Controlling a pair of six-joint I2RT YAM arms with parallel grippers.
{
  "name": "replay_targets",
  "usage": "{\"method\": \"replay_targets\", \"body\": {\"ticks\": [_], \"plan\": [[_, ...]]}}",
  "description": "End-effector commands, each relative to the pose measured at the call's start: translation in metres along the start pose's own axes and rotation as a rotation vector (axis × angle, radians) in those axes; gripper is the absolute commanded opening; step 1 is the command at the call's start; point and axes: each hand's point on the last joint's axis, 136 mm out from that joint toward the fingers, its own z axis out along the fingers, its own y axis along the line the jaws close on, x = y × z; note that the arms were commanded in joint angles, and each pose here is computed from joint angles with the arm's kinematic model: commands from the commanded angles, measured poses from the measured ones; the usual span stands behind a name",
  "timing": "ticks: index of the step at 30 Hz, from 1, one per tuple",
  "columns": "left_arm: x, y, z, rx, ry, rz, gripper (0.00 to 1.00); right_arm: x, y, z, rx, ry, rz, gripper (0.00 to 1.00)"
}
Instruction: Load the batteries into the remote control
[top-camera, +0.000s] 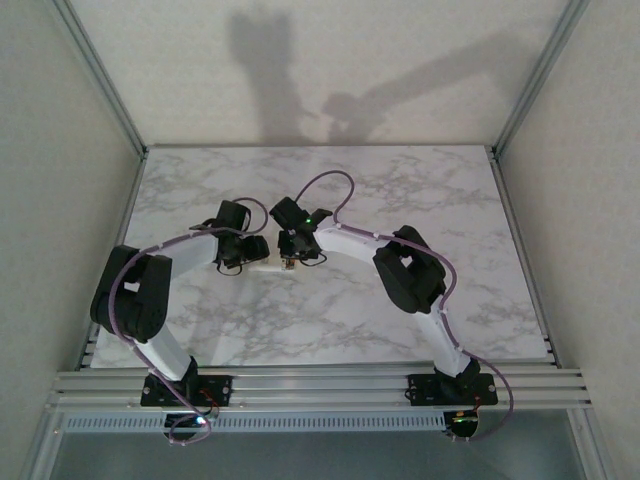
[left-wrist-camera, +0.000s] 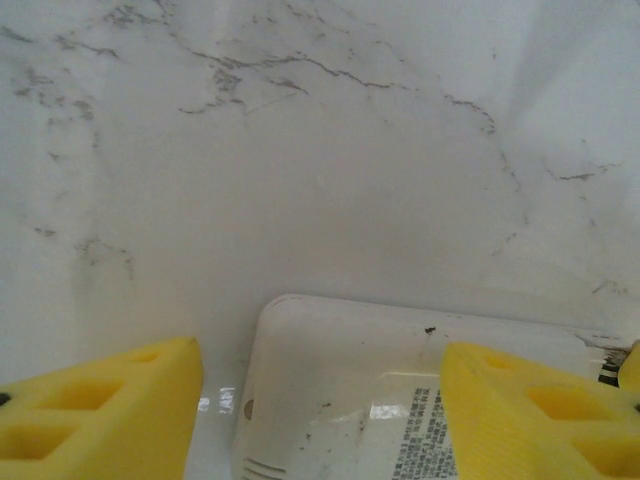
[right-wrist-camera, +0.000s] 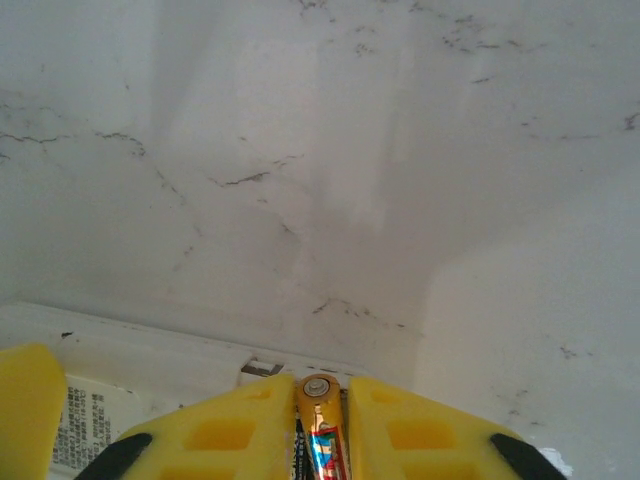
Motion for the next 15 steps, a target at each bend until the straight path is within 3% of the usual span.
{"method": "replay_targets", "body": {"ticks": [1,15], "plan": [[0.009,0.0,0.005,0.028,0.031,-0.012,0.6,0.004,-0.004,0.003,0.013,0.026,0.018,0.19],[0.028,-0.001,0.012,0.088,0.069,-0.059,0.52,0.021,-0.012,-0.001,0.024,0.068,0.069,0.16]]}}
